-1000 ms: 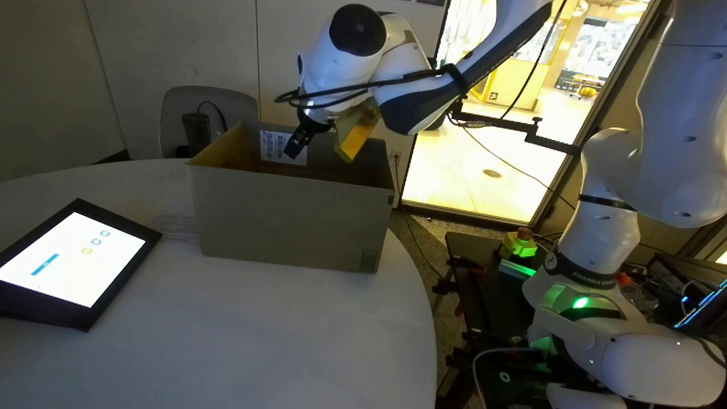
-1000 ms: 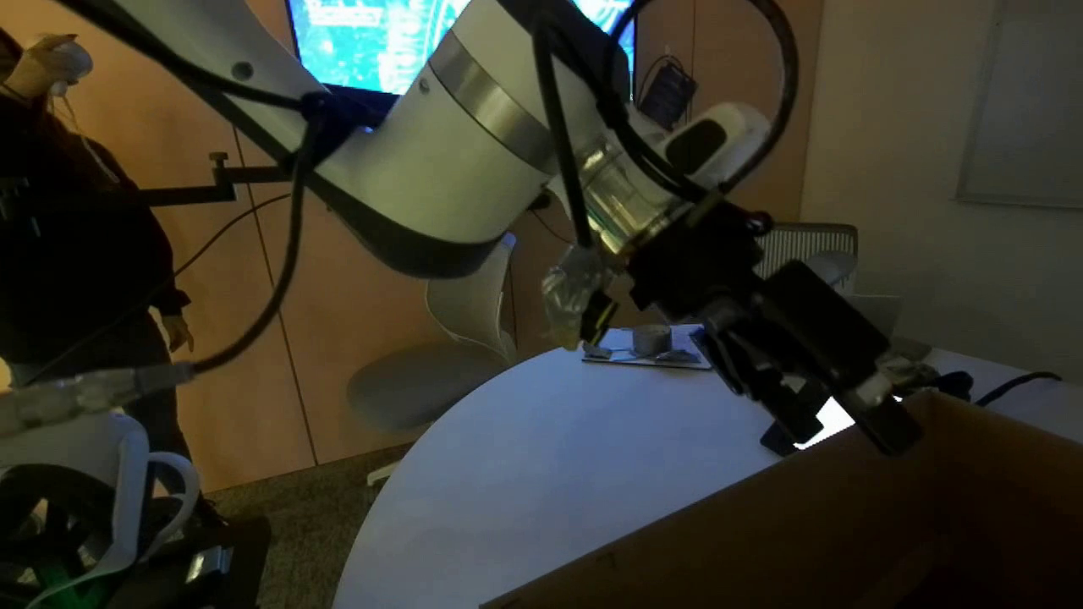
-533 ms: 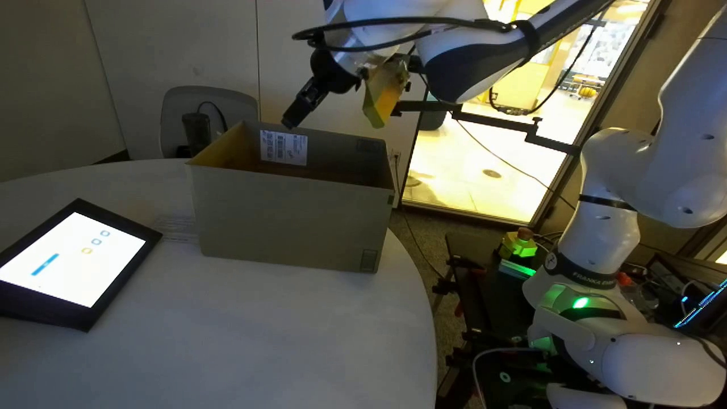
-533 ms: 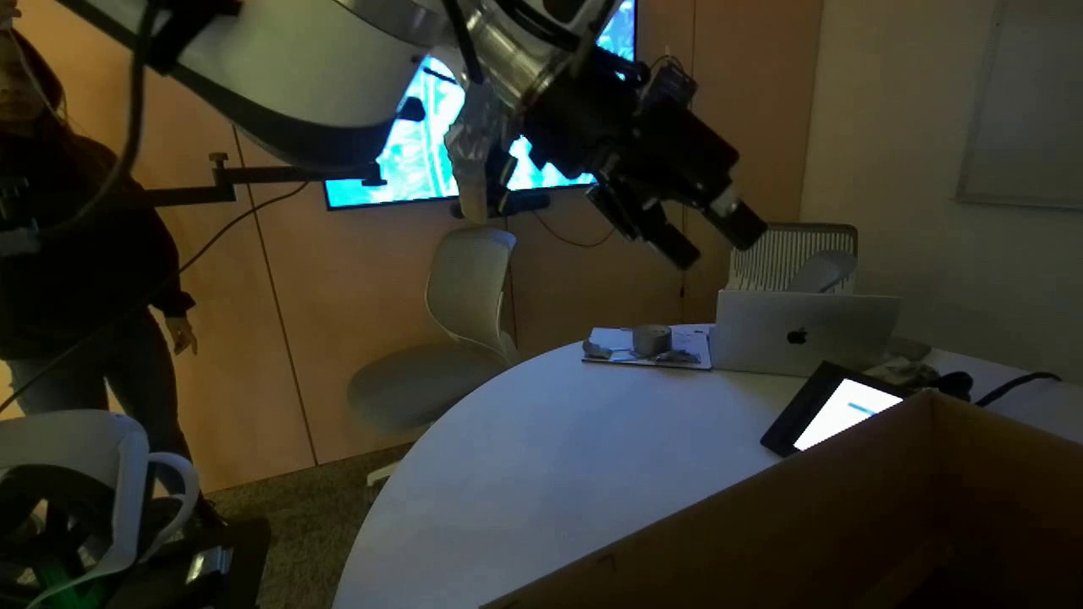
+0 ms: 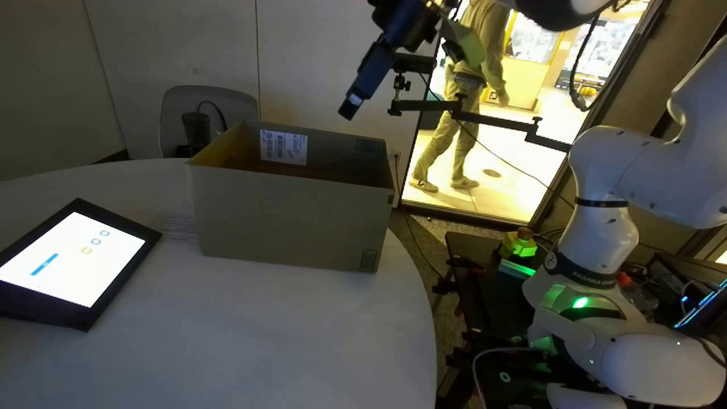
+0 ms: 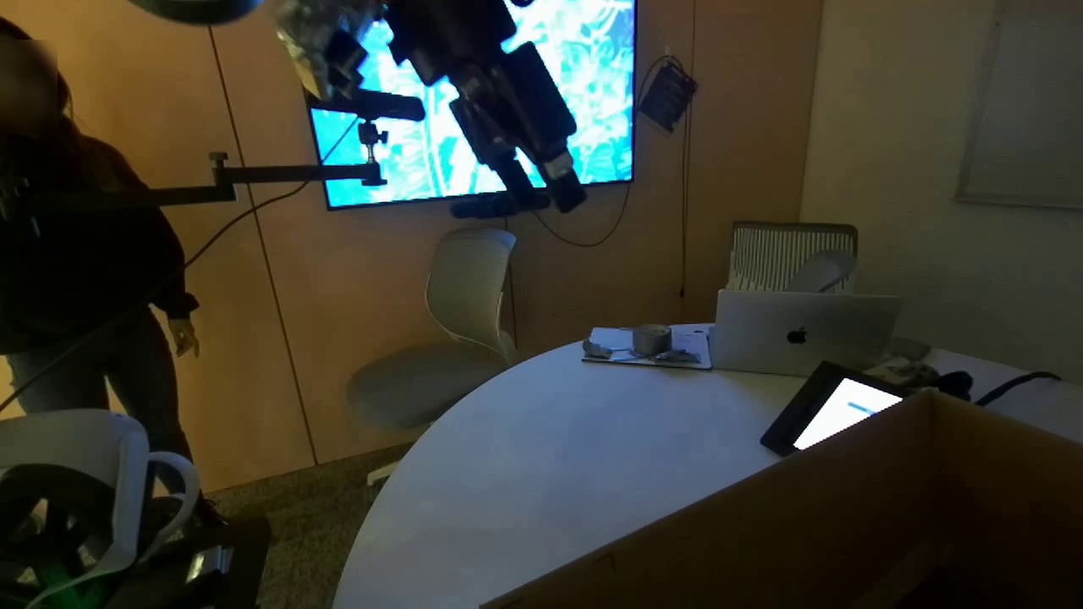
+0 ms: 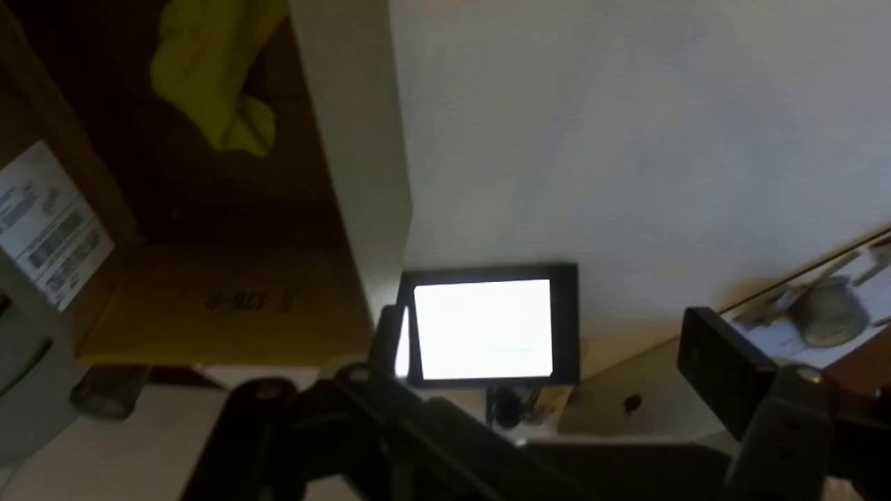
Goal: Put the marker on the towel, fold the towel, and then put the folded towel in the box
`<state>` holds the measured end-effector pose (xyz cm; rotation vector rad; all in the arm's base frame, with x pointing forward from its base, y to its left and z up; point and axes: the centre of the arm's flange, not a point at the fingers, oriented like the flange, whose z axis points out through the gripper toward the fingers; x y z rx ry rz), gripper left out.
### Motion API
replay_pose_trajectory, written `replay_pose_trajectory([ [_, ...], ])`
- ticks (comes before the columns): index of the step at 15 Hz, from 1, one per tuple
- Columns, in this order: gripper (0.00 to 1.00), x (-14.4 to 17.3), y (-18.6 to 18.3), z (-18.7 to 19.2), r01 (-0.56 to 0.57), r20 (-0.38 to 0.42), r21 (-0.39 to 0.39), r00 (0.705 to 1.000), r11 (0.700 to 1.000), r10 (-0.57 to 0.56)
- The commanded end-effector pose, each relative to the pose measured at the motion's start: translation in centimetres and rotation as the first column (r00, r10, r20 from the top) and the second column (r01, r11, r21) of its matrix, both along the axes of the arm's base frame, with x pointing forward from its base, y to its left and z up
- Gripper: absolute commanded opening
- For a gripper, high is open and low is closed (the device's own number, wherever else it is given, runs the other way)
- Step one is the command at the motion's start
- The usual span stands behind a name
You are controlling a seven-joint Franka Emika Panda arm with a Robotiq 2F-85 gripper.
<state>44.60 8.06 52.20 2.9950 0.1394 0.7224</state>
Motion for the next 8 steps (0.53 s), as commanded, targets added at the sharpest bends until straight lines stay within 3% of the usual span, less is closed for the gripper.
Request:
replay_pose_trajectory([
  [1, 1.00, -3.7, -1.0, 5.6, -0.042, -0.131, 0.091, 0.990, 0.995, 0.054],
  [4, 1.00, -6.1, -1.4, 7.5, -0.053, -0.218, 0.118, 0.973, 0.992, 0.078],
  [5, 1.00, -6.8, -1.7, 8.1, -0.047, -0.231, 0.115, 0.970, 0.992, 0.072],
  [6, 1.00, -6.1, -1.0, 6.1, -0.043, -0.212, 0.110, 0.975, 0.993, 0.066],
  [8, 1.00, -6.8, -1.4, 6.9, -0.038, -0.225, 0.107, 0.972, 0.994, 0.061],
])
